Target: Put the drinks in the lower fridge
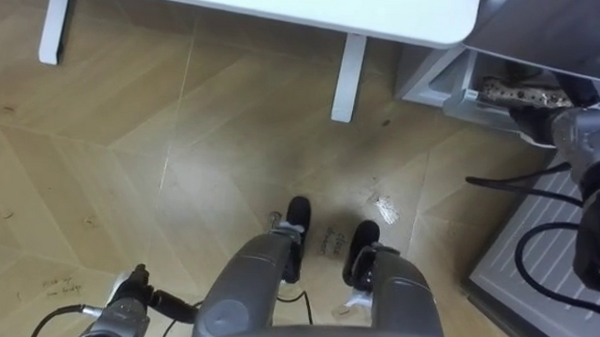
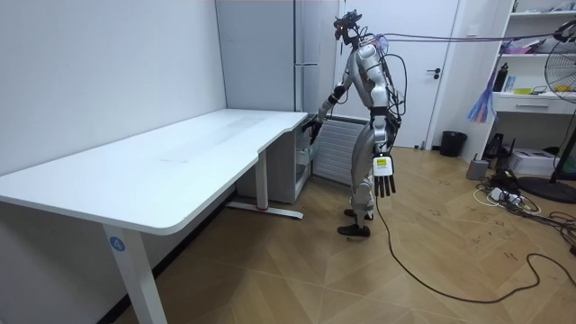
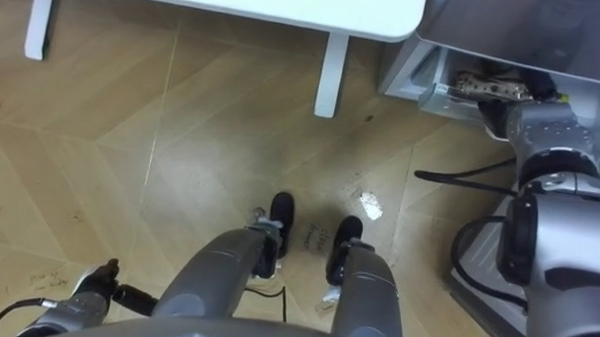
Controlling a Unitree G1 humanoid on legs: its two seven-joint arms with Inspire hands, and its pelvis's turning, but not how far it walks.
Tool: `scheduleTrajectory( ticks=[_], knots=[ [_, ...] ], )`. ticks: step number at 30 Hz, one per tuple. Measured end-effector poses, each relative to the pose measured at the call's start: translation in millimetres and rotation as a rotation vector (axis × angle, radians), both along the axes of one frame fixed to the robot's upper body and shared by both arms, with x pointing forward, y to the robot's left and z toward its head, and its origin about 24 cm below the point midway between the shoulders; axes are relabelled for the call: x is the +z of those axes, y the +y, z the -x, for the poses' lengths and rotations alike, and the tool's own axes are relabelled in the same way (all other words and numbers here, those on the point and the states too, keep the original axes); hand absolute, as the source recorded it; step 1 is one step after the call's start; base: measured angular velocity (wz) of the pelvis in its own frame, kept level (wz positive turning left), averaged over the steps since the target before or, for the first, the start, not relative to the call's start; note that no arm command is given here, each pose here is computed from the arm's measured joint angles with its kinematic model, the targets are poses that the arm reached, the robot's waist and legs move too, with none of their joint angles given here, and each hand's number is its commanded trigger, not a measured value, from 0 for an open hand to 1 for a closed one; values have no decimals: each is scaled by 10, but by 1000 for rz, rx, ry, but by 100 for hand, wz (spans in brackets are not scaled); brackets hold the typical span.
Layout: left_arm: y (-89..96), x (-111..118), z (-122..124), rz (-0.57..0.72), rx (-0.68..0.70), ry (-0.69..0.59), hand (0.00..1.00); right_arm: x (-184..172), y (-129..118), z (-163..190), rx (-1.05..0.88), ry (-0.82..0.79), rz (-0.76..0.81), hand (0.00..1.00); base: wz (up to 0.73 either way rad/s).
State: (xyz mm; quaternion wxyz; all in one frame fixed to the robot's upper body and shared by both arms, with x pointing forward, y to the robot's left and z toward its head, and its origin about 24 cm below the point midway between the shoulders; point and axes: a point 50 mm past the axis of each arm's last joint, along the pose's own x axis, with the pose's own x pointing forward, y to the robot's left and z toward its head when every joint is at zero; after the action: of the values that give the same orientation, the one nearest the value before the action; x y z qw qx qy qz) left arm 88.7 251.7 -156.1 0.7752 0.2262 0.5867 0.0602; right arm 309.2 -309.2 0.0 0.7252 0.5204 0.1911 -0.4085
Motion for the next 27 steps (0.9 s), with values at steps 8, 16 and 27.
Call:
scheduleTrajectory(
  ticks=[8, 16, 27],
  knots=[
    [0, 4, -12, -2, 7, -20, 0, -184, -128, 255, -25, 20, 75, 0, 8],
    [-8, 5, -17, -7, -8, -35, 0, -423, -195, 564, -21, 160, 153, 0, -12],
    [-42, -9, 0, 8, -5, -22, 0, -647, -171, 846, -50, 341, 148, 0, -3]
  ],
)
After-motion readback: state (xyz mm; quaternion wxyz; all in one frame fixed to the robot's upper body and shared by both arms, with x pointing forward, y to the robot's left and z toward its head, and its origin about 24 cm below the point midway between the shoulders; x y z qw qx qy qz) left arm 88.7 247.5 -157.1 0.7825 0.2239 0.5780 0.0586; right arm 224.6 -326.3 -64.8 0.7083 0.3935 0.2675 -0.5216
